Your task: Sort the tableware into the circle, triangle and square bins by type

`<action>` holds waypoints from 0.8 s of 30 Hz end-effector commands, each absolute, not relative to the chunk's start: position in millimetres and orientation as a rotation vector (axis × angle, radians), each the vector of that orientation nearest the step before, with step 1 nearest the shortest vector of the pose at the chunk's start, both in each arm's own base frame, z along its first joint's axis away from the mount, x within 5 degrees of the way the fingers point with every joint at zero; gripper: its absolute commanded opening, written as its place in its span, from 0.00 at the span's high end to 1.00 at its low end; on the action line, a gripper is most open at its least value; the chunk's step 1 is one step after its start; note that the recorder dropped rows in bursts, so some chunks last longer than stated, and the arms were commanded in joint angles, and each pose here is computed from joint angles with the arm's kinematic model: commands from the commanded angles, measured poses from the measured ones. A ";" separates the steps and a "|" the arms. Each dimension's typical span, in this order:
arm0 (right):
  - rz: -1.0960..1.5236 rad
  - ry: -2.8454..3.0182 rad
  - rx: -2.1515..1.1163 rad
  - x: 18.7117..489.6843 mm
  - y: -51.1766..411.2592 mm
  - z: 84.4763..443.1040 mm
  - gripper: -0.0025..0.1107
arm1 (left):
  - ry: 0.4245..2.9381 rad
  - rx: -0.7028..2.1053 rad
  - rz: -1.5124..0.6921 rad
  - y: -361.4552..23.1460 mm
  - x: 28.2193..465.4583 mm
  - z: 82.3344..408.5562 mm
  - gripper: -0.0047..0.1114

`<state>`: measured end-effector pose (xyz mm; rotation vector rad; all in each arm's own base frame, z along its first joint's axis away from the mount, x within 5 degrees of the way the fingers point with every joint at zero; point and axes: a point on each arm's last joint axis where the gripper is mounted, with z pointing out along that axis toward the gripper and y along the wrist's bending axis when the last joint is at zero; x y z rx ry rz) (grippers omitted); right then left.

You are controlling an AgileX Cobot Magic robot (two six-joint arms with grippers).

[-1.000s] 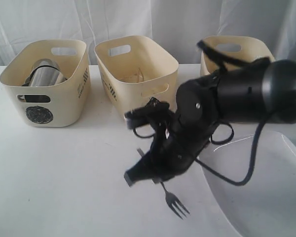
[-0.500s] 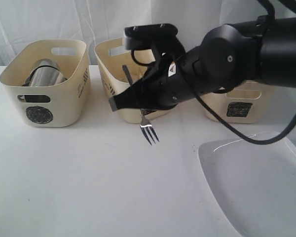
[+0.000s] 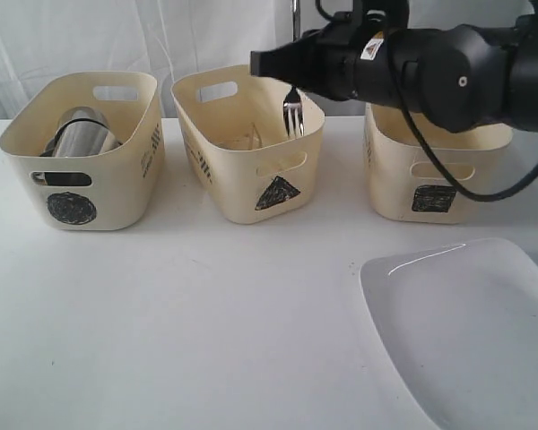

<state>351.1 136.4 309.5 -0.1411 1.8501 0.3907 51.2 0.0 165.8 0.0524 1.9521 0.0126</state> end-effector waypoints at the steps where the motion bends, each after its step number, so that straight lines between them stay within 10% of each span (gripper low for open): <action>1: 0.380 1.739 -0.044 372.6 124.4 303.9 0.98 | 1.953 0.048 0.013 0.2 51.0 164.6 0.96; 16: 0.353 1.553 -0.011 429.6 138.3 263.1 0.97 | 1.953 0.048 0.013 0.2 51.0 164.6 0.96; 24: 0.345 1.574 -0.013 445.7 143.6 238.9 0.70 | 1.953 0.048 0.013 0.2 51.0 164.6 0.96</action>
